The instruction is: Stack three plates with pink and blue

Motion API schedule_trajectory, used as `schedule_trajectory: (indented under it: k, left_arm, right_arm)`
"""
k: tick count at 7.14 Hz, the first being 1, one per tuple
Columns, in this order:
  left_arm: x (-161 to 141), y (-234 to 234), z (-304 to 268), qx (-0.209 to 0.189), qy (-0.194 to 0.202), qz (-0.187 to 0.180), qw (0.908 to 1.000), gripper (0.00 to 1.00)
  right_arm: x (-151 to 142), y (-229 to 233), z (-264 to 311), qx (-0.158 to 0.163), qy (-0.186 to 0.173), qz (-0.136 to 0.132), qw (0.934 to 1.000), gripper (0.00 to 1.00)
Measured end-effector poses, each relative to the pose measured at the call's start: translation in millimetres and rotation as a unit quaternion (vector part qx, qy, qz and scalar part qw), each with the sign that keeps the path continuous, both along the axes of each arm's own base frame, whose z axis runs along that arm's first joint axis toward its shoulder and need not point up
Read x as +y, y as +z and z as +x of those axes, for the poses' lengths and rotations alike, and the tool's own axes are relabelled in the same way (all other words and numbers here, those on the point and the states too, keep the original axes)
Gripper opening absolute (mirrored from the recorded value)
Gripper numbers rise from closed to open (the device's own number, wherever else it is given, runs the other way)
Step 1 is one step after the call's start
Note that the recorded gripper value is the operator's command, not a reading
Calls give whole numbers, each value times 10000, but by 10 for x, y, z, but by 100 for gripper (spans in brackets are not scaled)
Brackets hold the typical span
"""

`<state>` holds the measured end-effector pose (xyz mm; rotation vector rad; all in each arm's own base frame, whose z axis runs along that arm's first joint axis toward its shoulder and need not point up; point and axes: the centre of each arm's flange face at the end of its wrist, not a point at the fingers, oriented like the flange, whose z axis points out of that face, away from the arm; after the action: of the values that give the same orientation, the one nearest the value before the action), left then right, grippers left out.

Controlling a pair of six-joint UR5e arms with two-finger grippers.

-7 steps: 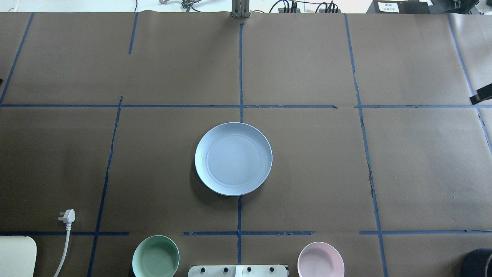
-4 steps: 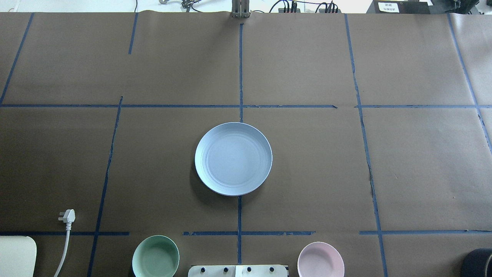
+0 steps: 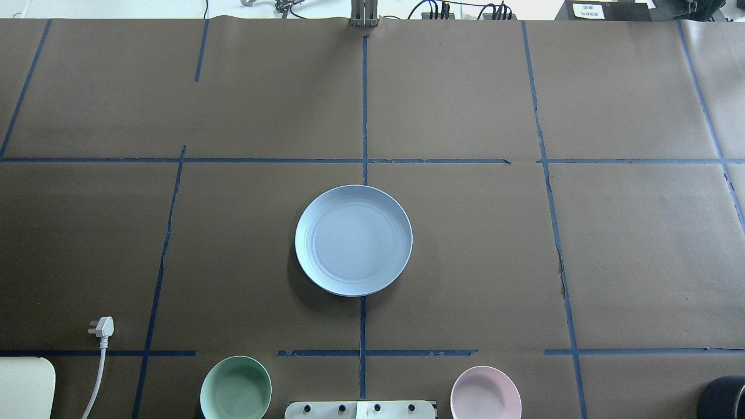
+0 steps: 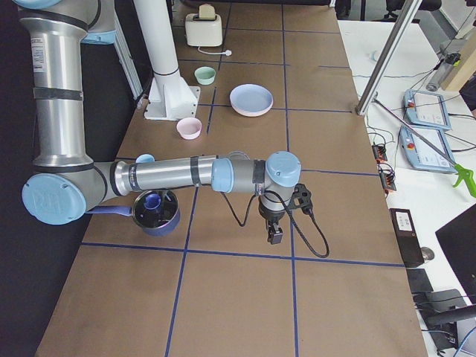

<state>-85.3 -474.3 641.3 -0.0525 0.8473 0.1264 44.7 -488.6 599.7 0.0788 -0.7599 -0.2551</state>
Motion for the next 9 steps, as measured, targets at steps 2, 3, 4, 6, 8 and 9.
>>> schedule_trajectory:
  k: [2, 3, 4, 6, 8, 9]
  left_arm:
    - [234, 20, 31, 99, -283, -224, 9993, 100]
    - [306, -126, 39, 82, -423, -196, 9989, 100]
    - [318, -265, 42, 59, -534, -72, 9985, 100]
    - [309, -369, 47, 38, -580, 196, 9981, 100]
    - [339, -365, 60, 33, -559, 313, 9979, 100]
    - [353, -350, 65, 28, -552, 336, 9979, 100]
  right_arm:
    - [-27, -49, -8, -24, 16, 30, 10000, 100]
    - [-15, -39, -10, -41, 33, 0, 10000, 100]
    - [6, -7, -11, -49, 41, -40, 10000, 100]
    - [13, 56, -4, -3, 26, -58, 10000, 100]
    - [31, 58, 1, 21, -1, -19, 10000, 100]
    - [68, 84, 9, 1, 2, -43, 10000, 100]
